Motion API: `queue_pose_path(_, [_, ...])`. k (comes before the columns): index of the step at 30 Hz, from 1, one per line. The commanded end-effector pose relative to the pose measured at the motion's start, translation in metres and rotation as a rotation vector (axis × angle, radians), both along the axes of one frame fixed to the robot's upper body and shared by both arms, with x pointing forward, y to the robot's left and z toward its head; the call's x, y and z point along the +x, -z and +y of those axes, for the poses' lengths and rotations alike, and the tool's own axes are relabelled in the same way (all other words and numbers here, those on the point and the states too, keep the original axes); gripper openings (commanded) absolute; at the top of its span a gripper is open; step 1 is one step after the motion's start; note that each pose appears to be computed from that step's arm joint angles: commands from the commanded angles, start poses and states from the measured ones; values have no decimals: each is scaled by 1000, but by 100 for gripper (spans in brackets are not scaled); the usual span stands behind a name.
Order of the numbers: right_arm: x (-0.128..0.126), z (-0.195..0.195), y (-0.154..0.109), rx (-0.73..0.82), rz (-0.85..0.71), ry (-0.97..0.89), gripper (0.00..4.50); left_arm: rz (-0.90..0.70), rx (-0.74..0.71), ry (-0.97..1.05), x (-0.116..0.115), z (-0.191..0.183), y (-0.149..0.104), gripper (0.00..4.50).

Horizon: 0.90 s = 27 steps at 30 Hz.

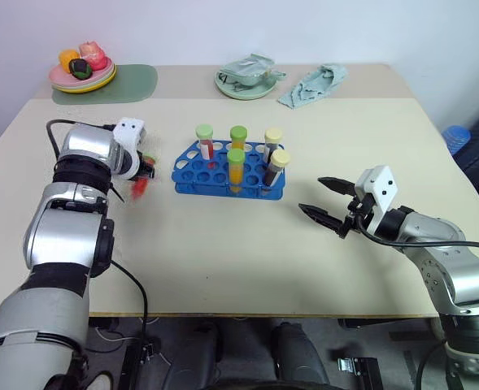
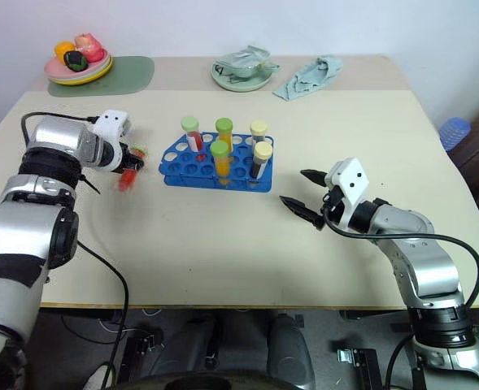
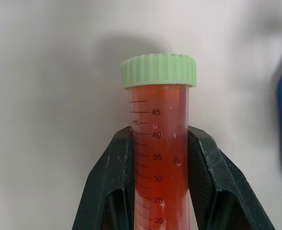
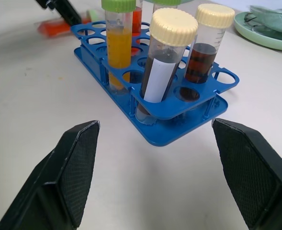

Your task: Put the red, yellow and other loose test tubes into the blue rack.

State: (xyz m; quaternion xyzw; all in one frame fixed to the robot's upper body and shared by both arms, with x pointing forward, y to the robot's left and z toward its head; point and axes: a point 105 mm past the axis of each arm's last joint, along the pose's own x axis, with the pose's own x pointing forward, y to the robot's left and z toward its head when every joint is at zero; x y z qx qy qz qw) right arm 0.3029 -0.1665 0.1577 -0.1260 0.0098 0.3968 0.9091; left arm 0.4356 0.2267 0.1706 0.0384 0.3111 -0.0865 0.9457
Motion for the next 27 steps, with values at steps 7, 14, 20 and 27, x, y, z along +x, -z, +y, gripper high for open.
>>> queue_pose_path(7, [-2,-1,-12,2,-44,-18,385,-638,-349,291,-61,-69,-107,87])
queue_pose_path(14, [-4,-9,-10,-18,-24,-7,385,-940,-236,391,-84,-101,-94,87])
queue_pose_path(20, [-8,-13,-13,-27,-23,9,385,-1045,-109,461,-82,-119,-65,87])
queue_pose_path(27, [-12,-16,-13,-30,-19,28,385,-1087,-85,433,-74,-129,-40,87])
